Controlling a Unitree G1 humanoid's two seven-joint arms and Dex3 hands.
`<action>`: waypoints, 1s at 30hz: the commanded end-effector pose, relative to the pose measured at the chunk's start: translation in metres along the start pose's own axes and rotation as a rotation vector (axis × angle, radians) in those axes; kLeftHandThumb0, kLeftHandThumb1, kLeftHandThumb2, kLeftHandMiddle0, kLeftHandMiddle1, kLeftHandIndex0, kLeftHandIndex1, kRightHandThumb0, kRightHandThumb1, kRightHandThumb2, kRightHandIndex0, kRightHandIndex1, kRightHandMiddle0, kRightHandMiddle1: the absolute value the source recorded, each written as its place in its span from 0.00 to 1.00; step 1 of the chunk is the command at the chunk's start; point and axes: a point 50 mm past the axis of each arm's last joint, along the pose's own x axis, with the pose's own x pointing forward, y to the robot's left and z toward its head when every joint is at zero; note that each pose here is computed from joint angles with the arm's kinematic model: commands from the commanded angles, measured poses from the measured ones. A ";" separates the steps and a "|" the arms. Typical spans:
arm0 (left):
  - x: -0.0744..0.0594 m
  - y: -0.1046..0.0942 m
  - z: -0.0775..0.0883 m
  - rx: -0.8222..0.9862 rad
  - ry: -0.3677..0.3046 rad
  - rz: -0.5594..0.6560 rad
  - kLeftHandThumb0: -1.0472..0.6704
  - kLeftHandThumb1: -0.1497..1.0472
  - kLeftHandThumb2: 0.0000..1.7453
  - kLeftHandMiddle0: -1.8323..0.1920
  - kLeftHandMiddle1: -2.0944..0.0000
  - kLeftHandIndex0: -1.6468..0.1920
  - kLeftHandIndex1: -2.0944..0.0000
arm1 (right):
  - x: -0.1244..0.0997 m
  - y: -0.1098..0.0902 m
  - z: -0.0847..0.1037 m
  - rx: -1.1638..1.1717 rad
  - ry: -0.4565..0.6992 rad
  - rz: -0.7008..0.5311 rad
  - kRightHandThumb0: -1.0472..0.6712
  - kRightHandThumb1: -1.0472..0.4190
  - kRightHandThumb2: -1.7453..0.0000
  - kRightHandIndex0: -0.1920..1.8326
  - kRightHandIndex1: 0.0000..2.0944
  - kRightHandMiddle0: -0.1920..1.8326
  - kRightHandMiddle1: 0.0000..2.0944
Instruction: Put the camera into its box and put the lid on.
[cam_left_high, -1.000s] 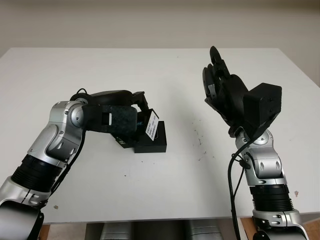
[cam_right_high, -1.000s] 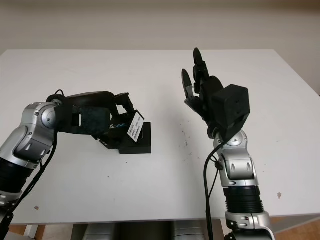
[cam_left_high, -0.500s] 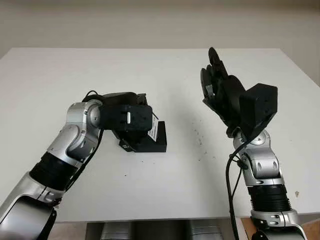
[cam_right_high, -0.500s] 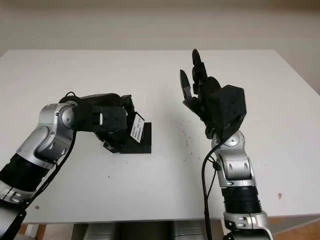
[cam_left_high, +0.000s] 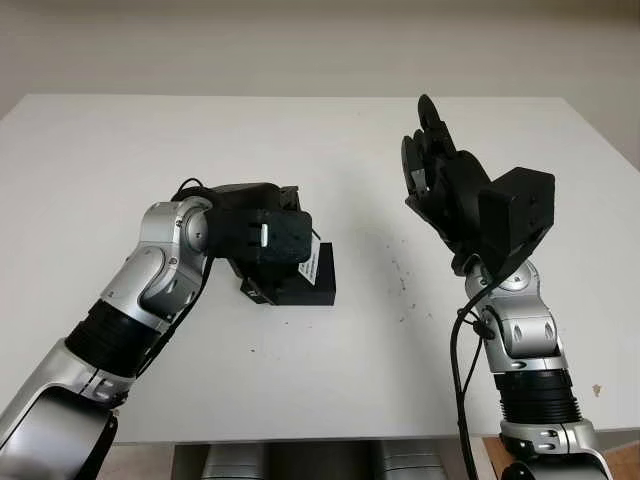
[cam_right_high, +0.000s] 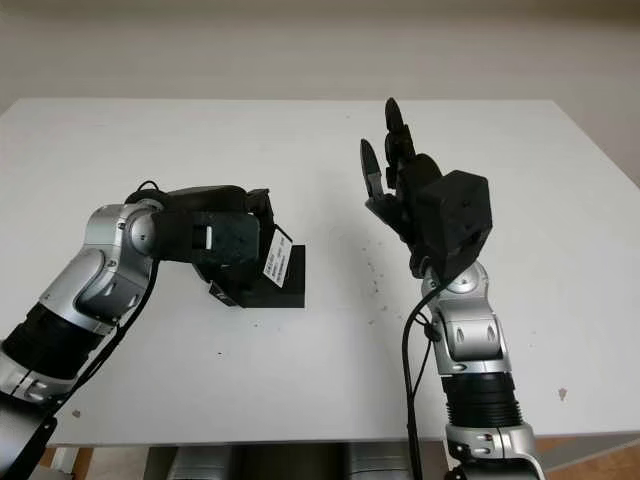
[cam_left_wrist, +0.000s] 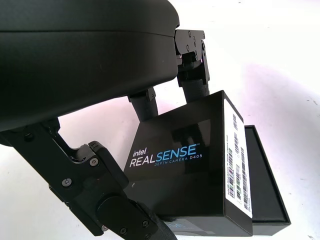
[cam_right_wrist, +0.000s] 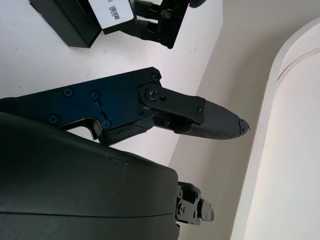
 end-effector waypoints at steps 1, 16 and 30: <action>-0.001 0.006 0.014 0.028 -0.059 0.003 0.49 1.00 0.22 0.70 0.01 0.68 0.00 | 0.000 0.003 0.000 0.009 -0.012 0.001 0.17 0.00 0.63 0.03 0.03 0.03 0.03; -0.008 0.022 0.017 0.026 -0.049 -0.043 0.48 1.00 0.22 0.71 0.07 0.69 0.00 | 0.001 0.009 -0.001 0.028 -0.011 0.013 0.19 0.00 0.63 0.03 0.03 0.02 0.02; 0.002 0.010 0.020 -0.041 0.027 -0.129 0.49 1.00 0.20 0.72 0.06 0.71 0.02 | -0.001 0.012 -0.002 0.057 -0.013 0.028 0.20 0.00 0.62 0.02 0.02 0.01 0.02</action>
